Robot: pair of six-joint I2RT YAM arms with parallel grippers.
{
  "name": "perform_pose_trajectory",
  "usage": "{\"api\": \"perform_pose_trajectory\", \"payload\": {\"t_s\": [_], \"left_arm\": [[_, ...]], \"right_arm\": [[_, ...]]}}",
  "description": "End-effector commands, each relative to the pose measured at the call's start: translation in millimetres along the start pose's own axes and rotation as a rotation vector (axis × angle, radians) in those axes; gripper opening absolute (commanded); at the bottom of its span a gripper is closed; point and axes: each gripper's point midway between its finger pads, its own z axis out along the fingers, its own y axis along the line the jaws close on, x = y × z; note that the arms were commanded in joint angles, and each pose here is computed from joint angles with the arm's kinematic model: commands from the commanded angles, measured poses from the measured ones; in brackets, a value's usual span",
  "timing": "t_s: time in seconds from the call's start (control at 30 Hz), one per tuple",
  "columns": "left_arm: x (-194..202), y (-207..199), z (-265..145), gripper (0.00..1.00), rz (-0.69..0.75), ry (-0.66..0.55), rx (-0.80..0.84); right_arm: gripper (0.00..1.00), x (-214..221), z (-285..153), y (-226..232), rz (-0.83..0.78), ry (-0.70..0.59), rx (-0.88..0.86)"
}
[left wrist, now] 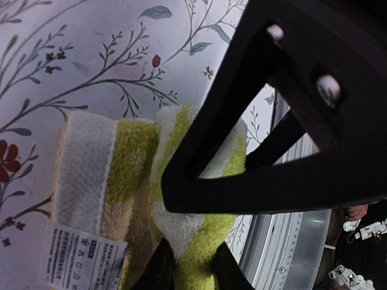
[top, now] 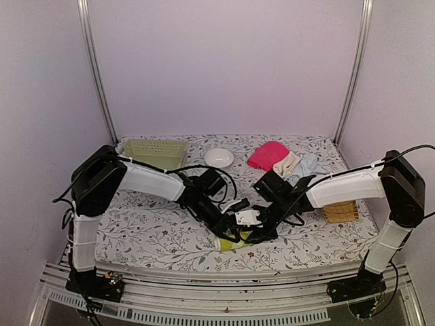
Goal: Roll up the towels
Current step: Roll the towel at the center of the board.
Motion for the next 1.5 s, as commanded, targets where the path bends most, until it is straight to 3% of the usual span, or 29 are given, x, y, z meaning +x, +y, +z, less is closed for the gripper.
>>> {"api": "perform_pose_trajectory", "payload": {"t_s": [0.0, 0.13, 0.27, 0.37, 0.57, 0.77, 0.83, 0.97, 1.2, 1.47], "left_arm": [[39.3, 37.5, 11.5, 0.20, -0.135, 0.105, -0.078], [35.5, 43.1, 9.0, 0.26, -0.118, 0.080, -0.097], [25.2, 37.7, -7.8, 0.42, -0.054, -0.004, -0.151], [15.9, 24.7, -35.5, 0.51, 0.013, -0.124, -0.213], [16.3, 0.0, -94.6, 0.59, 0.086, -0.400, -0.326], [51.9, -17.2, -120.2, 0.60, 0.240, -0.524, -0.528], [58.5, -23.7, -122.2, 0.66, 0.321, -0.536, -0.626], [62.2, -40.2, -107.3, 0.65, 0.501, -0.471, -0.718], [55.3, -47.1, -57.6, 0.62, 0.746, -0.254, -0.805], [38.3, -38.6, -31.0, 0.62, 0.905, -0.142, -0.885]], "right_arm": [[0.40, -4.6, 13.6, 9.9, -0.024, -0.020, -0.047], [0.22, -1.9, 21.5, 19.9, 0.000, -0.018, -0.115], [0.08, 1.0, 26.6, 35.6, 0.043, -0.010, -0.222], [0.06, 1.1, 24.9, 45.6, 0.090, -0.009, -0.302], [0.06, -5.6, 23.6, 45.2, 0.205, -0.015, -0.429], [0.06, -7.1, 30.6, 29.5, 0.365, -0.018, -0.551], [0.06, -5.4, 33.7, 25.6, 0.413, -0.011, -0.588], [0.06, 2.5, 43.6, 22.5, 0.492, 0.023, -0.649], [0.06, 11.6, 51.6, 22.5, 0.516, 0.060, -0.649], [0.07, 11.7, 52.1, 22.4, 0.524, 0.064, -0.650]]}}
